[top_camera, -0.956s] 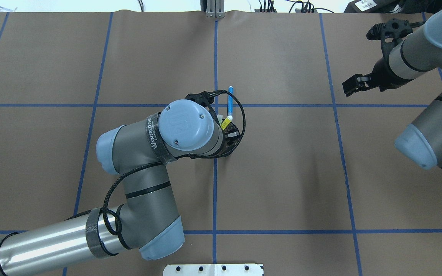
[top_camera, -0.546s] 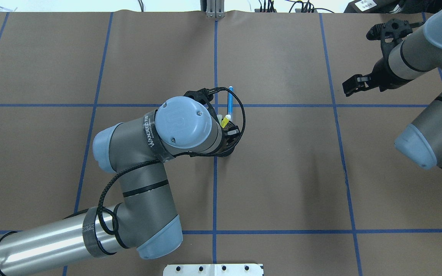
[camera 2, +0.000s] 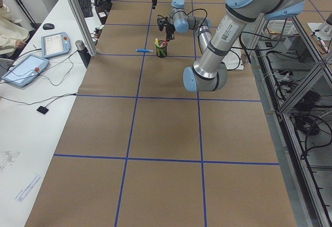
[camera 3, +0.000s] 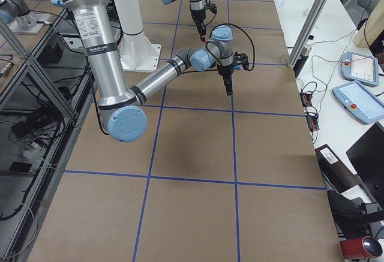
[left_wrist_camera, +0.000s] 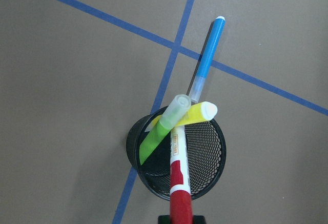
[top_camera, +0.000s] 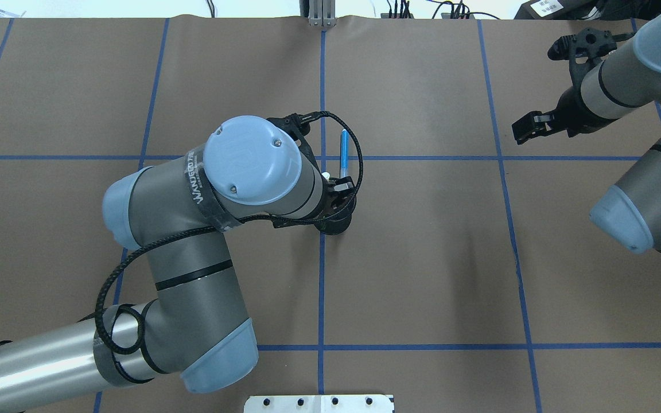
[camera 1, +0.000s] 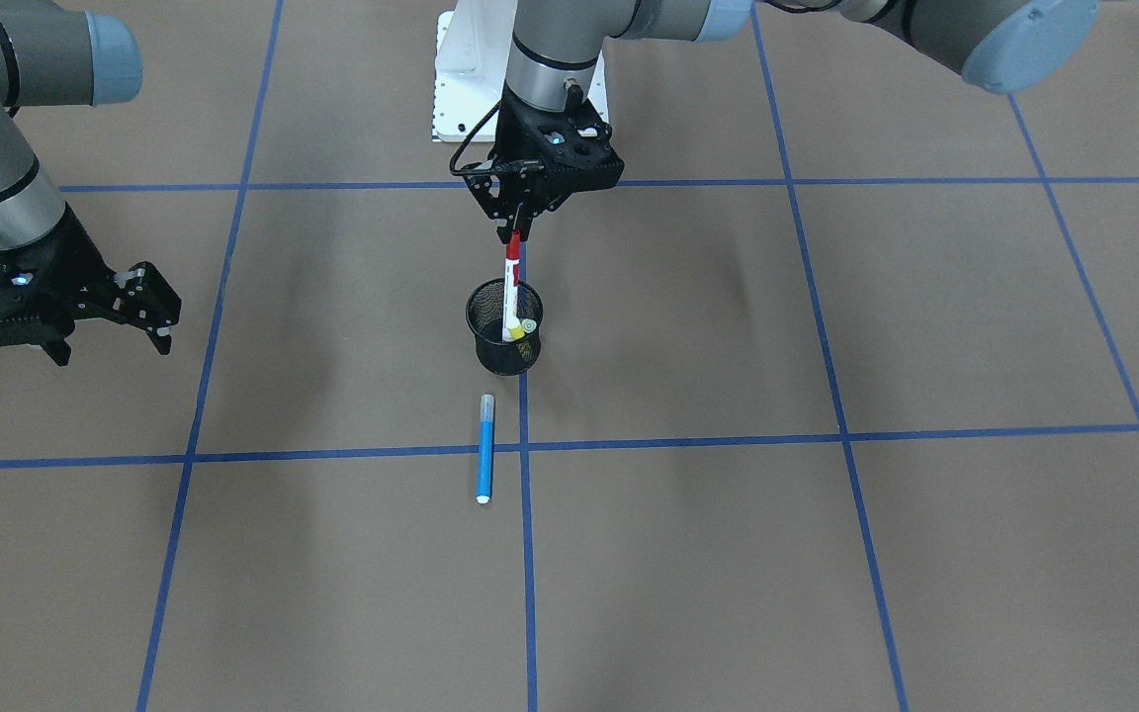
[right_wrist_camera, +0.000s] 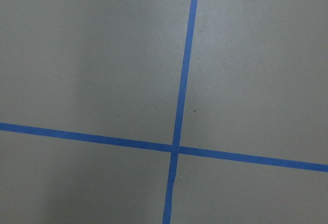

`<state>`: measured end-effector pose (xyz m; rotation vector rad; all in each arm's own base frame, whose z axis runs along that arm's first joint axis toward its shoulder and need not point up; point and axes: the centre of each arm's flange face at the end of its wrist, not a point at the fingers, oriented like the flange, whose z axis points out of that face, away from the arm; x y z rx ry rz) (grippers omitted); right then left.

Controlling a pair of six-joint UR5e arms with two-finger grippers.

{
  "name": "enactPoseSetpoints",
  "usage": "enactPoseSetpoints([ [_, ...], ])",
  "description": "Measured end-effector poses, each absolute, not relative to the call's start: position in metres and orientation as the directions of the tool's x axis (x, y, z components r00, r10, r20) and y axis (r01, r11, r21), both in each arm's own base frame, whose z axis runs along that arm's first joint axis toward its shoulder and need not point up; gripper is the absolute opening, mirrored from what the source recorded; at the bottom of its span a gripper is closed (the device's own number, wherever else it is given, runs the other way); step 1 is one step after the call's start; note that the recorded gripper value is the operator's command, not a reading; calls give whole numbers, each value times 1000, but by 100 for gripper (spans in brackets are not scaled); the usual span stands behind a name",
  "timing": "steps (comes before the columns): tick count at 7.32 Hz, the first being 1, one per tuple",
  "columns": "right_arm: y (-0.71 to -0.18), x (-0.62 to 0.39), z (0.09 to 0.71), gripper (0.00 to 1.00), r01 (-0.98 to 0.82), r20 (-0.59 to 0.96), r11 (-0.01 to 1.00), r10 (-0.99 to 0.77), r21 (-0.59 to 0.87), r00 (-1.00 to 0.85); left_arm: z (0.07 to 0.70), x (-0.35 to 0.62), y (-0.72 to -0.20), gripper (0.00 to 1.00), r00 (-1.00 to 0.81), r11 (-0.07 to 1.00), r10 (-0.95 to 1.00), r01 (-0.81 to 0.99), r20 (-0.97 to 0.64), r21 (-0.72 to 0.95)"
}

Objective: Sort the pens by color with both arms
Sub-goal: 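Grasp the red marker with the left gripper and lift it out of the cup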

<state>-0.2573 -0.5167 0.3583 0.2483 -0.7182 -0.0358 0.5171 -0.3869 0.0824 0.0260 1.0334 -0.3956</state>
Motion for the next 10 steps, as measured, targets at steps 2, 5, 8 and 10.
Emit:
enactPoseSetpoints([
  [2,-517,-257,358,100,-52,648,970,-118,236,753,67,499,-380,0,451,932,-301,324,-840,-161],
  [5,-516,-258,357,100,-47,654,972,-120,232,747,46,484,-379,0,429,933,-293,323,-854,-158],
  [8,-516,-258,358,100,-46,655,972,-120,230,746,42,465,-404,0,415,925,-262,366,-871,-104],
  [10,-516,-259,358,100,-44,657,973,-120,228,745,46,469,-426,0,396,902,-244,428,-885,-57],
])
